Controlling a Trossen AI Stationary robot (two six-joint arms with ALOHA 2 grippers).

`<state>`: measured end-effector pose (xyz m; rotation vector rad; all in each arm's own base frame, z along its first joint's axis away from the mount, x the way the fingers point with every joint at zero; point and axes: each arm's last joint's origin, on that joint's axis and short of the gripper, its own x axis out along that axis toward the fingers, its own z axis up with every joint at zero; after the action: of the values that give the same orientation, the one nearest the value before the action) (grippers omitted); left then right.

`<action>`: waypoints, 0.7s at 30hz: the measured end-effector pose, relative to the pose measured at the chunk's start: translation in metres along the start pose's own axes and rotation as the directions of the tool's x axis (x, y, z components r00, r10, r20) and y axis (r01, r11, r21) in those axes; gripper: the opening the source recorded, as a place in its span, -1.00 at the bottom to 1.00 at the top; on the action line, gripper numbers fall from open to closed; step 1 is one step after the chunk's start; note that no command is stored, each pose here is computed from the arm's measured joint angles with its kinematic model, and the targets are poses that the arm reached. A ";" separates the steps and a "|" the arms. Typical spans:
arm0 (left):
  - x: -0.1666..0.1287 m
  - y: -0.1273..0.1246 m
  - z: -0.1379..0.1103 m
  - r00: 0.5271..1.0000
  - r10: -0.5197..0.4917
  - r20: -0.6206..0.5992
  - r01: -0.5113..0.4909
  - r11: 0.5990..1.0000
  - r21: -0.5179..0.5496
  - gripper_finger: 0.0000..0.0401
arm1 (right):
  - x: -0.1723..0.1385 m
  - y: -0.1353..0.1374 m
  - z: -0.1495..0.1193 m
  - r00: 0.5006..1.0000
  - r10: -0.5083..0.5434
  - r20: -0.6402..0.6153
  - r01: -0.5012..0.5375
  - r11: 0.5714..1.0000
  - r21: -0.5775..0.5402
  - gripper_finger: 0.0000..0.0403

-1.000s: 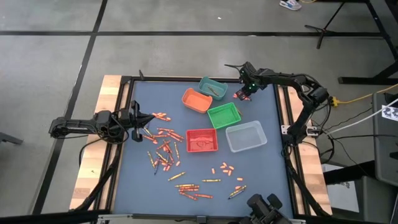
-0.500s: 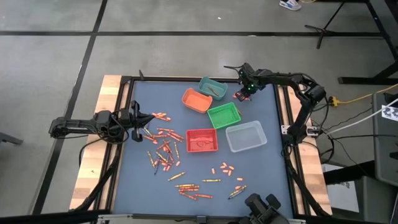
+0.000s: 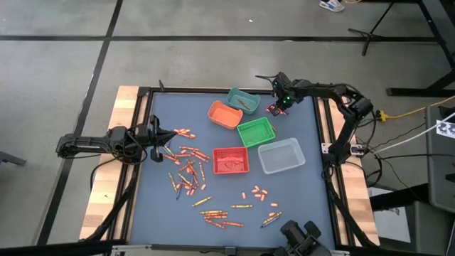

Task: Sort crayons
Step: Put the blue crayon into the green bin

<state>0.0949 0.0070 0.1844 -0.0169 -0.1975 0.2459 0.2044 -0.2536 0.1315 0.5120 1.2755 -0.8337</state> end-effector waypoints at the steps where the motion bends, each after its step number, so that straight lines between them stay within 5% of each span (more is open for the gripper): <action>1: 0.000 0.000 0.000 1.000 0.000 0.000 0.000 1.000 0.000 -1.00 | 0.000 0.000 0.000 1.000 -0.001 0.000 0.001 1.000 -0.001 -0.96; 17: 0.000 0.000 0.000 1.000 0.000 -0.001 0.000 1.000 0.000 -1.00 | -0.044 -0.006 0.029 0.996 -0.009 -0.091 0.001 0.996 -0.088 -0.96; 21: 0.000 0.000 0.000 1.000 0.000 0.000 0.000 1.000 0.000 -1.00 | -0.064 -0.005 0.038 0.989 0.090 -0.114 -0.099 0.992 -0.081 -0.93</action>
<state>0.0949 0.0070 0.1843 -0.0168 -0.1973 0.2460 0.2196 -0.2690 0.2030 0.5509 1.3713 -0.6757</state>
